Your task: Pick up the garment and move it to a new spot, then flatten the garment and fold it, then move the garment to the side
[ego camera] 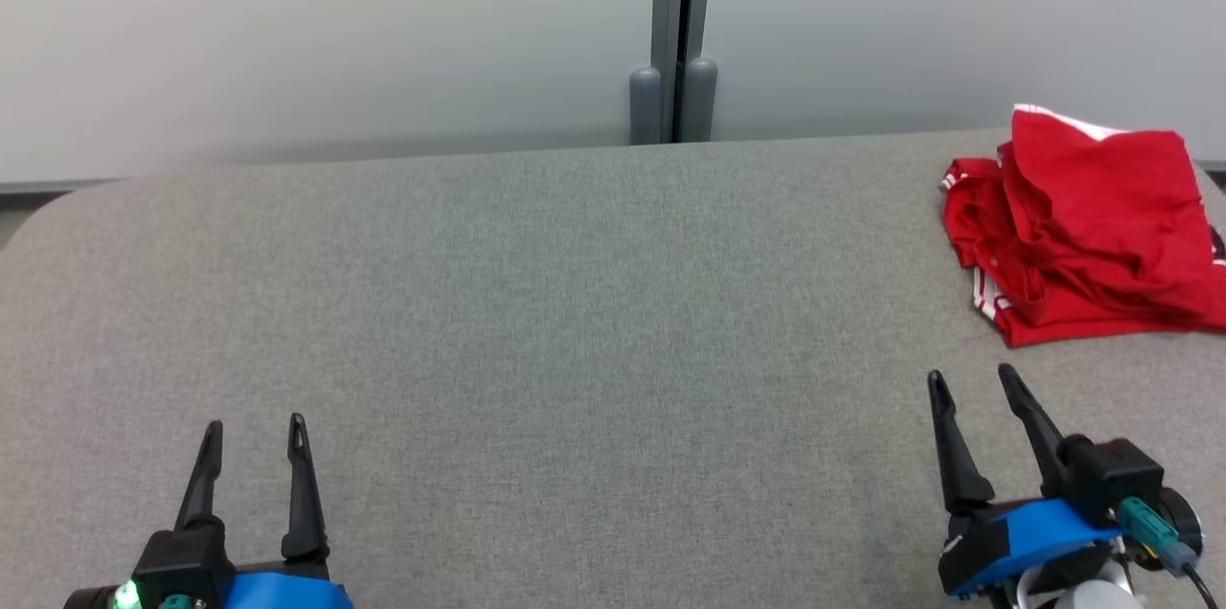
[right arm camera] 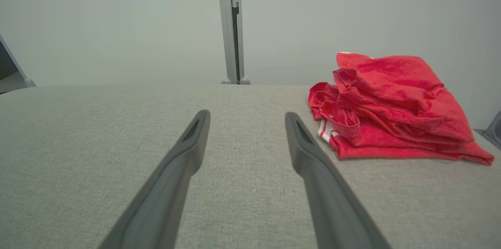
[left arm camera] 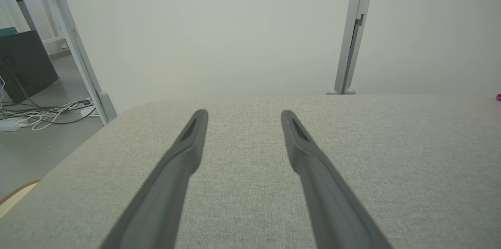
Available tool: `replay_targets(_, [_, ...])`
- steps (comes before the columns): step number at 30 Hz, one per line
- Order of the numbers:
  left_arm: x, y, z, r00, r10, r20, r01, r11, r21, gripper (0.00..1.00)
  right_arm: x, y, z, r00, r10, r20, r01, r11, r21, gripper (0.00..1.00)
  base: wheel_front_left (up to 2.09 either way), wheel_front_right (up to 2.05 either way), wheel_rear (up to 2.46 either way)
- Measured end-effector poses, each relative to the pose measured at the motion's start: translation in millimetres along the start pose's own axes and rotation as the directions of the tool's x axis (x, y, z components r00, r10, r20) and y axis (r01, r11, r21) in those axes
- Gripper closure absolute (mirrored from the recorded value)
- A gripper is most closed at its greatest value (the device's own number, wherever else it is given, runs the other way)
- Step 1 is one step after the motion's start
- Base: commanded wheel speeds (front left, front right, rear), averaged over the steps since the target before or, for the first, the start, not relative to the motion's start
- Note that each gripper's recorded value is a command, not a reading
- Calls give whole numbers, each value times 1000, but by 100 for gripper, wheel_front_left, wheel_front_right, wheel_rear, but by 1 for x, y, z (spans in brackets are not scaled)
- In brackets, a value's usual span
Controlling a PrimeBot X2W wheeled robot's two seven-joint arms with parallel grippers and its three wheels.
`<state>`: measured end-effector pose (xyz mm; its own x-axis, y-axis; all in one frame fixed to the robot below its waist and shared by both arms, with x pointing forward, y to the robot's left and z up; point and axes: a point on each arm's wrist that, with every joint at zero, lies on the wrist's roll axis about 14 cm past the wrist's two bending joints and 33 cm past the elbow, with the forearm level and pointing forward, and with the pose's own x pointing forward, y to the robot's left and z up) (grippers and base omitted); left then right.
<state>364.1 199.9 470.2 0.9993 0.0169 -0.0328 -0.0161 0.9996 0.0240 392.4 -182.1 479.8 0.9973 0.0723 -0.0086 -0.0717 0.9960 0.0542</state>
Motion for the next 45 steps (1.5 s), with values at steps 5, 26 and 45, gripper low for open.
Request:
replay_targets(5, [-7,-3,0,1000,-6,0,6,1000,-3,0,-16,-5,1,1000,-25,5,25,1000,3,0,0,0,0])
replay_targets(26, [-14,0,-6,1000,-12,-18,12,1000,0,0,-27,2,-1,1000,-17,-7,18,1000,24,0,0,0,0])
replay_targets(45, [-21,-1,-23,997,-7,-76,6,1000,-10,100,-32,4,-18,998,-19,-60,22,999,42,100,0,0,0])
